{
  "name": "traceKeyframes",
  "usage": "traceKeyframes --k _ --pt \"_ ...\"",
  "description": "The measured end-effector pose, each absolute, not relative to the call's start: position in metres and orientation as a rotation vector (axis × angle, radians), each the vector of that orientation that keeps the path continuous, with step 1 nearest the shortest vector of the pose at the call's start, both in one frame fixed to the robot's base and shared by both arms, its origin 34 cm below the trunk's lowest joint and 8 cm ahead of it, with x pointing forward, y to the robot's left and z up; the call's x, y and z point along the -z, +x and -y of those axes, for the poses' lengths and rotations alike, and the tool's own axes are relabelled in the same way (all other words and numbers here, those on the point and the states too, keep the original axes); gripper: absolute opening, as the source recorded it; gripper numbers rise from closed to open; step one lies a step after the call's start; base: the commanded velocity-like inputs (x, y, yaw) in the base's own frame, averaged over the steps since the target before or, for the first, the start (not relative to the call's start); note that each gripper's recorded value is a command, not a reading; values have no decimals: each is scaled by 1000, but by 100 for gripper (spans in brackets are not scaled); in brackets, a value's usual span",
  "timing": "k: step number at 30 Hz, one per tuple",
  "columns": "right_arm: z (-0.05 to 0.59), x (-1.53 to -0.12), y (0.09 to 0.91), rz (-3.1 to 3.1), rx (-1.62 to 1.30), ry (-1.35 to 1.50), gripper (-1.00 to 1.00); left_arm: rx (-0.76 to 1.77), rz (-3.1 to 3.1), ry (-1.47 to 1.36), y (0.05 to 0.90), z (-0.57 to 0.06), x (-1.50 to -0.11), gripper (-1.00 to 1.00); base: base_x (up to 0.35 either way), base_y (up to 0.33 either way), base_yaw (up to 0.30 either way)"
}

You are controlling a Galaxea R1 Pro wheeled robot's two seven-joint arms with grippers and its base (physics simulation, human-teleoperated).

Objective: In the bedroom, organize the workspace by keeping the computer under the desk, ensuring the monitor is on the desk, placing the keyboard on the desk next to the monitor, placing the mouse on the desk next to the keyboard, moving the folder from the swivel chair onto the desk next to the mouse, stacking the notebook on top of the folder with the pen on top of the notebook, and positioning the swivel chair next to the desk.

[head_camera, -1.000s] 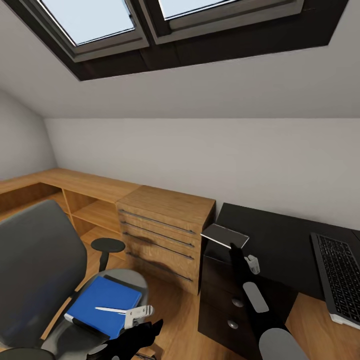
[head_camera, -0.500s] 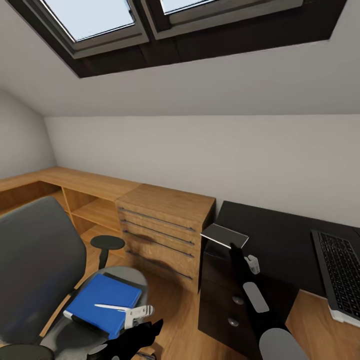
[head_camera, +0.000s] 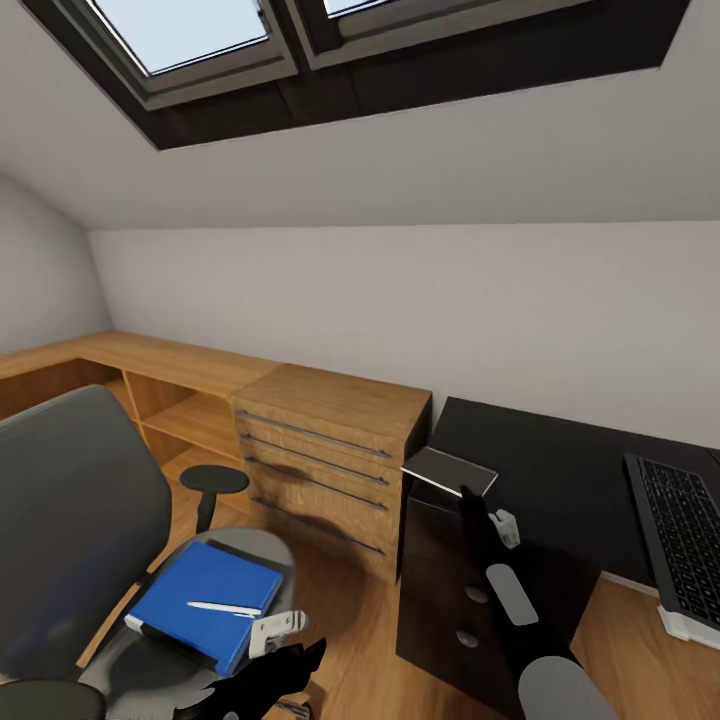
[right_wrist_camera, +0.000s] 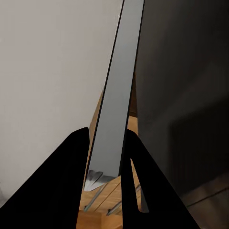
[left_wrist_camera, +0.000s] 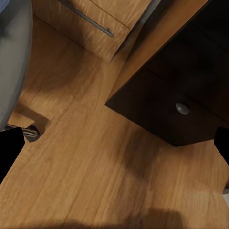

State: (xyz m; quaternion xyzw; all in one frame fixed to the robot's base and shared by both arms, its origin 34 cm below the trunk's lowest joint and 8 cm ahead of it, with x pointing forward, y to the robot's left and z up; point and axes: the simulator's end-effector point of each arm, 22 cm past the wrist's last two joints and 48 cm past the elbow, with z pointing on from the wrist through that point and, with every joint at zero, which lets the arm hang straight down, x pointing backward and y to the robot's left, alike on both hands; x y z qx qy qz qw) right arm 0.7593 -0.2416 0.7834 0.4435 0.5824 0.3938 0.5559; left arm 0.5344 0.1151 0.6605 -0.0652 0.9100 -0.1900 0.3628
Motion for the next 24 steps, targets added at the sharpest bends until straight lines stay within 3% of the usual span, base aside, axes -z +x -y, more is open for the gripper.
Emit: traceKeyframes --k 24 --pt "243 -751 755 -1376 -922 1052 -100 489 -2339 -170 531 -116 -631 100 0 0 0"
